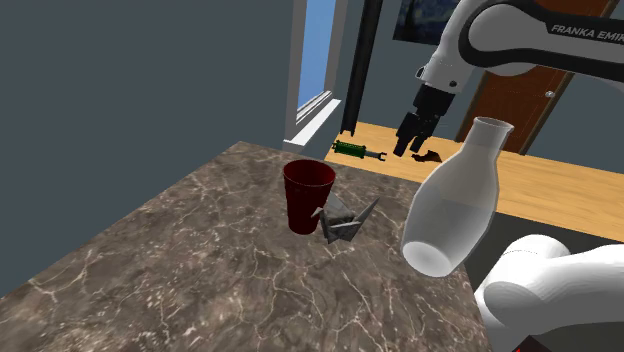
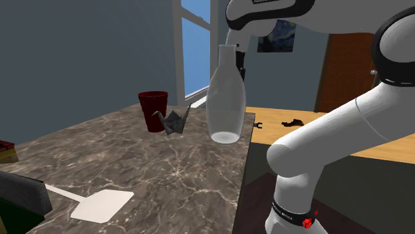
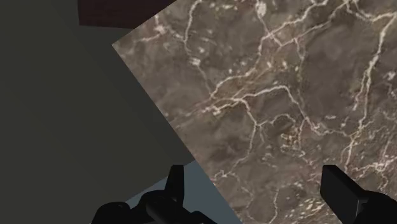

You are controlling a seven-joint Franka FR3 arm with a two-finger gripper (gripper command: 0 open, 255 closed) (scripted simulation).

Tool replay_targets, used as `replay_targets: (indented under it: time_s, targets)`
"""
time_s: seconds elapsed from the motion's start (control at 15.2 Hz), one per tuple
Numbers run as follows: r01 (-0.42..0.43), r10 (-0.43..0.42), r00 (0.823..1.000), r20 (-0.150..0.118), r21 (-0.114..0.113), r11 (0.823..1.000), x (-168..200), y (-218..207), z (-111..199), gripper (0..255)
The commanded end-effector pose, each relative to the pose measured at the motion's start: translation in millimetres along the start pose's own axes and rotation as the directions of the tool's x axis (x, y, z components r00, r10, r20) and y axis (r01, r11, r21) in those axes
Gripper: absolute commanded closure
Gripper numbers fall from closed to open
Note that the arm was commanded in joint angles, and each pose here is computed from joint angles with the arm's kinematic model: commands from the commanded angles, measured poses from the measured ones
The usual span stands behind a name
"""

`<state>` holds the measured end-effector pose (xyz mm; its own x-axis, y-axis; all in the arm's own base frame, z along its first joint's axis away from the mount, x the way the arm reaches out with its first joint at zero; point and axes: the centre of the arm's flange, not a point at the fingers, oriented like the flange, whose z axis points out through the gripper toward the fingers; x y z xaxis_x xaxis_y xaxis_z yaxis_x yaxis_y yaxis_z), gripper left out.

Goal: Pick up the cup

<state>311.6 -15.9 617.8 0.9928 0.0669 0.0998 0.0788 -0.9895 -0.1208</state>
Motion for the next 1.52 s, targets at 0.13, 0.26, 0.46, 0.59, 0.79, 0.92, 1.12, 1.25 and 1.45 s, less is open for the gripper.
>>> replay_targets:
  time_s: [0.13,0.26,0.46,0.59,0.79,0.92,1.12,1.25,1.45]
  targets:
    - [-0.008,0.008,1.0,0.003,0.006,1.0,1.7,-25.4,0.3,0]
    - [-0.015,0.015,1.0,0.006,0.012,1.0,3.6,-50.8,0.4,0]
    - [-0.027,0.026,1.0,0.01,0.021,0.999,6.7,-88.9,0.2,0]
    - [-0.034,0.034,0.999,0.013,0.027,0.999,9.1,-114.3,0.0,0]
    - [-0.046,0.045,0.999,0.018,0.036,0.998,13.0,-152.3,-0.7,0]
    - [-0.053,0.052,0.998,0.021,0.042,0.998,15.8,-177.7,-1.3,0]
    - [-0.065,0.063,0.998,0.026,0.051,0.997,20.4,-215.6,-2.5,0]
    - [-0.072,0.071,0.997,0.029,0.056,0.996,23.7,-240.8,-3.5,0]
    - [-0.082,0.08,0.996,0.033,0.064,0.995,28.1,-272.0,-4.9,0]
